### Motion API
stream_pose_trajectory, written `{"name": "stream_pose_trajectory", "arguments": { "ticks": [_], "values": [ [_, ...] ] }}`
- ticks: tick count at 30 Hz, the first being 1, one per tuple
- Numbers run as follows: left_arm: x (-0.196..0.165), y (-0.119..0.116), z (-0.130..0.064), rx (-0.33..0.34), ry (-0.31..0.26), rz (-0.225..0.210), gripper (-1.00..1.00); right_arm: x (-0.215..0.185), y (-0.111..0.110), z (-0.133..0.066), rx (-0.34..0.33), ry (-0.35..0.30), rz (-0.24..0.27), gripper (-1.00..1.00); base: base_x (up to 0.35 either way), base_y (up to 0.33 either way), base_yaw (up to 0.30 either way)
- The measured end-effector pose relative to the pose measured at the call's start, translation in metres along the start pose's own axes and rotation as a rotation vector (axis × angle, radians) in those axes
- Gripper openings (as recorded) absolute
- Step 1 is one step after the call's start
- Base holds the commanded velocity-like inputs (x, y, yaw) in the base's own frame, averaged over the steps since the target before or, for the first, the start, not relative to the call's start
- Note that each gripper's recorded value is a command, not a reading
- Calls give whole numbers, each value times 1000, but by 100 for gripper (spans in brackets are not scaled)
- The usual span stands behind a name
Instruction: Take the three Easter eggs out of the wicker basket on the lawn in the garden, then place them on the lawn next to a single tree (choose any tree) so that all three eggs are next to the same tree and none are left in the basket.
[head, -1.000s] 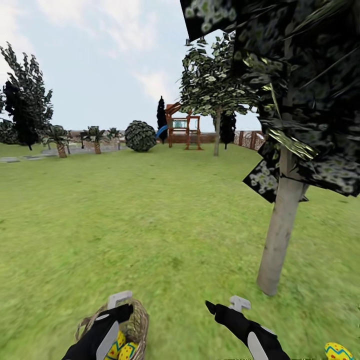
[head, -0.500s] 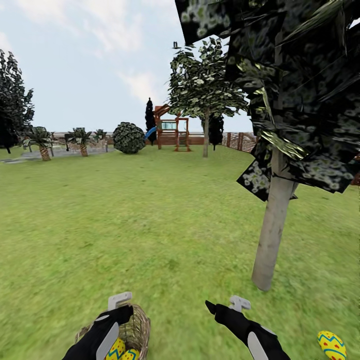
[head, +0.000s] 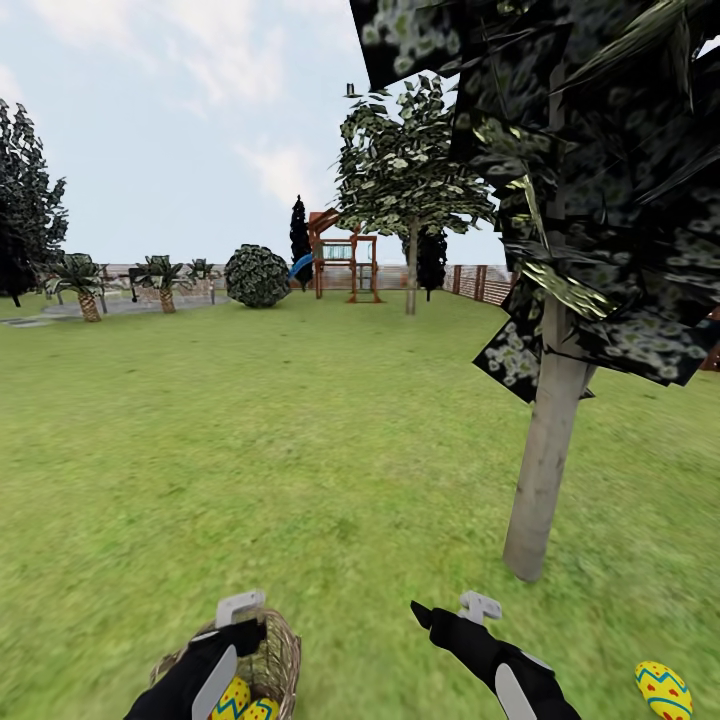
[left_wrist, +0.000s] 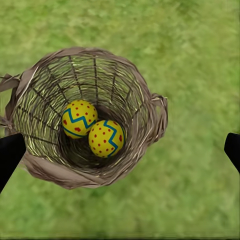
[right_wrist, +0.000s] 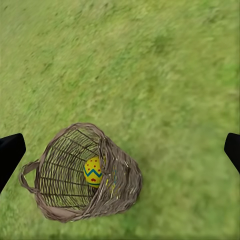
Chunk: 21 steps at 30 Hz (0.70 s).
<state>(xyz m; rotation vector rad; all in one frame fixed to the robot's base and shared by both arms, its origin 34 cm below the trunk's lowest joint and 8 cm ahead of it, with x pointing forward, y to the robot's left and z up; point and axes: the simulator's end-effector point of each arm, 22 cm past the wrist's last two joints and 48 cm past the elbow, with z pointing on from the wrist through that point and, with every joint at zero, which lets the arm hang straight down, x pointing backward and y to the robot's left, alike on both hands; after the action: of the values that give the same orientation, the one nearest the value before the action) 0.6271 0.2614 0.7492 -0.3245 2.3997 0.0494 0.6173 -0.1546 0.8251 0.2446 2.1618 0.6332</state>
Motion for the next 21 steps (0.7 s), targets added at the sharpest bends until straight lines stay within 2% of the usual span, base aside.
{"name": "stream_pose_trajectory", "arguments": {
  "ticks": [12,21],
  "values": [
    [37,12,6,-30,117,22,100,1,1,0,0,2,-6,100,0,0,0],
    [42,13,8,-36,139,22,100,1,1,0,-1,2,-7,100,0,0,0]
  ]
}}
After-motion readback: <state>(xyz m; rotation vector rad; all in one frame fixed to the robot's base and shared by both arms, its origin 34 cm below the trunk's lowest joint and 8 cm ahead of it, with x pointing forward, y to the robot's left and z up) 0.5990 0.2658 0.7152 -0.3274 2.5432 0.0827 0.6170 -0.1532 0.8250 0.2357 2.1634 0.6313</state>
